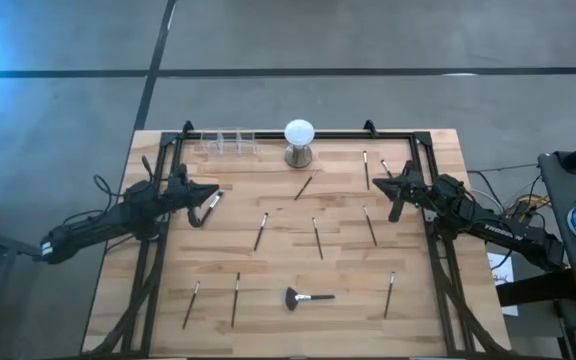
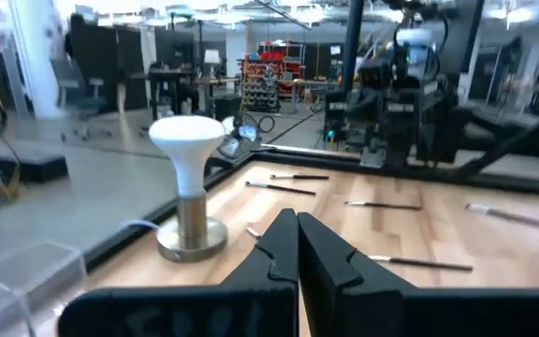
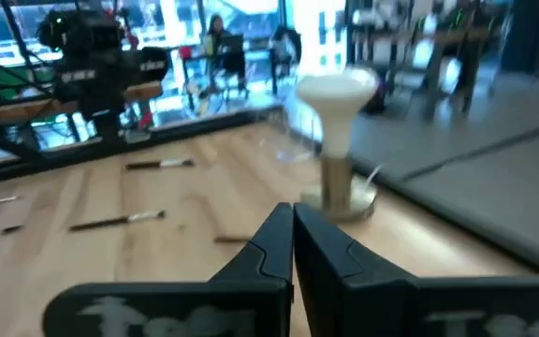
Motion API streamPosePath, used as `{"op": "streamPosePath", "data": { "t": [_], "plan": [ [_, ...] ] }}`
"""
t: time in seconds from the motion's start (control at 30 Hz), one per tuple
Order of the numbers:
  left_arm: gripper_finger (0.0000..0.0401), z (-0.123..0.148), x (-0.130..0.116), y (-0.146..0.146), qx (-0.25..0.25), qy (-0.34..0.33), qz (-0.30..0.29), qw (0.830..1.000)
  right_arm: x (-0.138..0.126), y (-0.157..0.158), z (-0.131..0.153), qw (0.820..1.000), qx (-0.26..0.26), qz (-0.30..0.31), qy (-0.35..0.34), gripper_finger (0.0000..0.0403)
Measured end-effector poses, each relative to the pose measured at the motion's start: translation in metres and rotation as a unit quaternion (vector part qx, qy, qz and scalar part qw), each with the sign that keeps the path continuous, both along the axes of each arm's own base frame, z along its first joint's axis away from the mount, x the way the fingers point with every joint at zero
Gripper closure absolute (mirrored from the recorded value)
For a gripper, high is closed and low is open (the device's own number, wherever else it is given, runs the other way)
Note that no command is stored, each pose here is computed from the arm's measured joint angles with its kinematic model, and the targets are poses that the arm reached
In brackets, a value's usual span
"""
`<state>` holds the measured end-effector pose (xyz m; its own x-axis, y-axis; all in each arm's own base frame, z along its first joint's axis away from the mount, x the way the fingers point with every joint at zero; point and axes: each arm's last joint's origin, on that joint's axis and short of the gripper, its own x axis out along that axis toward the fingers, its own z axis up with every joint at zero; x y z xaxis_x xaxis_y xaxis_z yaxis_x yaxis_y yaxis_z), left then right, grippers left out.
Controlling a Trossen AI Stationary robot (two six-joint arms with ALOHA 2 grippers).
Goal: Put items in baskets/containers
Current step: Put the eyeshadow brush into the left section of the transparent organizer
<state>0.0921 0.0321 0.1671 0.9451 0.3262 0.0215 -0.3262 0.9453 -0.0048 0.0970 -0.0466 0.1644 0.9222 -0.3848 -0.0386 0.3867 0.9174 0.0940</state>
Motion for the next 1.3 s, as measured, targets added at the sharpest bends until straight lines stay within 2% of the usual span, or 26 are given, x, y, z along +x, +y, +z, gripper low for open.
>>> {"op": "streamPosePath", "data": {
  "t": [0.17,0.27,0.43,0.57,0.7,0.87,0.97,1.1,1.3],
  "plan": [
    [0.0401,0.000,0.000,0.000,-0.022,-0.008,0.000,1.000,0.000,0.000,0.014,0.996,-0.075,0.000,-0.049,0.0394],
    [0.0401,0.000,0.000,0.000,-0.043,-0.016,0.001,0.999,-0.001,0.001,0.022,0.992,-0.099,-0.002,-0.081,0.0394],
    [0.0401,0.003,0.000,0.000,-0.073,-0.043,0.000,0.996,-0.003,0.001,0.028,0.990,-0.066,0.002,-0.128,0.0394],
    [0.0401,0.004,0.000,0.000,-0.098,-0.057,-0.002,0.994,-0.003,0.001,0.030,0.988,-0.062,0.002,-0.142,0.0394],
    [0.0401,0.009,-0.001,0.000,-0.085,-0.079,-0.005,0.993,0.000,-0.003,0.022,0.992,-0.020,-0.045,-0.114,0.0394],
    [0.0401,0.009,0.000,0.000,-0.082,-0.076,-0.011,0.994,0.007,-0.011,0.010,0.991,0.029,-0.118,-0.062,0.0394],
    [0.0401,0.010,0.000,0.000,-0.071,-0.076,-0.009,0.995,0.014,-0.016,0.013,0.988,0.061,-0.136,-0.037,0.0394],
    [0.0401,0.010,-0.001,0.002,-0.096,-0.089,0.020,0.991,0.027,-0.024,0.019,0.983,0.093,-0.158,0.023,0.0394],
    [0.0401,0.007,0.002,0.001,-0.100,-0.068,-0.001,0.993,0.048,-0.034,0.028,0.979,0.104,-0.160,0.077,0.0394]
  ]
}}
